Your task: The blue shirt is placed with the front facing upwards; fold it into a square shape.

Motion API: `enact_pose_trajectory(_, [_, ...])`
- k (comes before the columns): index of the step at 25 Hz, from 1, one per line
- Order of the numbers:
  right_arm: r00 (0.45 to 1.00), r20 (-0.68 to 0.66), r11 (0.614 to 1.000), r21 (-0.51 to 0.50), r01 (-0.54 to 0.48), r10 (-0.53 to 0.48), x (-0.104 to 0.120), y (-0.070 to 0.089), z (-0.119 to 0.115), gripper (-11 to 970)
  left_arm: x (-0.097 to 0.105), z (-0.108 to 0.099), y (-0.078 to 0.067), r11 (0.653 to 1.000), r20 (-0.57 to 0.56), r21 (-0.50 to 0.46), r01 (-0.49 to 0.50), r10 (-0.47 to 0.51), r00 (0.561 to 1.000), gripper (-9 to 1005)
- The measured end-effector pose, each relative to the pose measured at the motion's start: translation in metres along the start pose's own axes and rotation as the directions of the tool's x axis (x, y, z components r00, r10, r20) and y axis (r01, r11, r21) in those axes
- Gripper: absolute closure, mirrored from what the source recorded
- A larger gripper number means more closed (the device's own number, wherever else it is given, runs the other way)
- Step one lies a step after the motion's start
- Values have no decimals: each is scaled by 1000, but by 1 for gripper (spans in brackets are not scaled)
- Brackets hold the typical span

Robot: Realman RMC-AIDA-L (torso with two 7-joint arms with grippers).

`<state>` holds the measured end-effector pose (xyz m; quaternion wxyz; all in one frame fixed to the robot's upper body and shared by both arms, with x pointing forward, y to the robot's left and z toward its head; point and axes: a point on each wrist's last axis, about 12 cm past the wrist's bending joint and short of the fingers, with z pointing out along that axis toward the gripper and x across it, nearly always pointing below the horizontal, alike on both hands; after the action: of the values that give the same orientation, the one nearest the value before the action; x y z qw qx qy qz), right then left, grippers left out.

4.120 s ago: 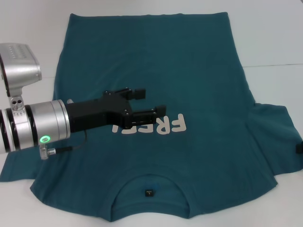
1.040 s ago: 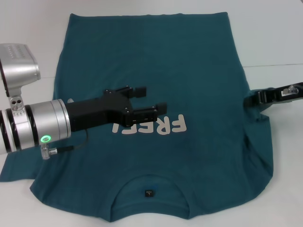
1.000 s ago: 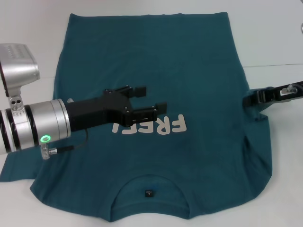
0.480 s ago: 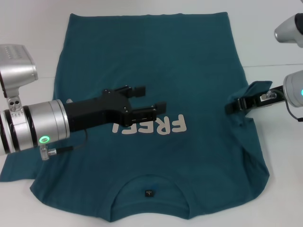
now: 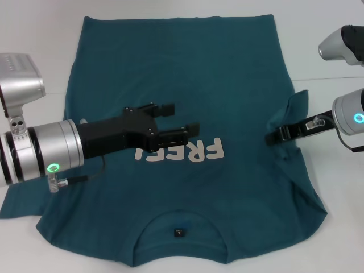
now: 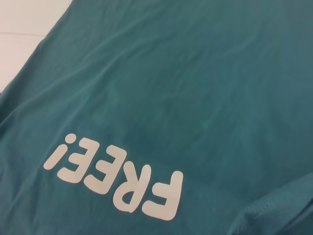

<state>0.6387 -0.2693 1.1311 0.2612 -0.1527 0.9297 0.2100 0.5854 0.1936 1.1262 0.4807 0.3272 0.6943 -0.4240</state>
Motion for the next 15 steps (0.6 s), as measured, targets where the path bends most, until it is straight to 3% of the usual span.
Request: enact_pose_trajectory(15, [1000,-9,1000,-9,5,-5,0,7,11,922,0,0,0,1000,0,1,0,0,1000,122])
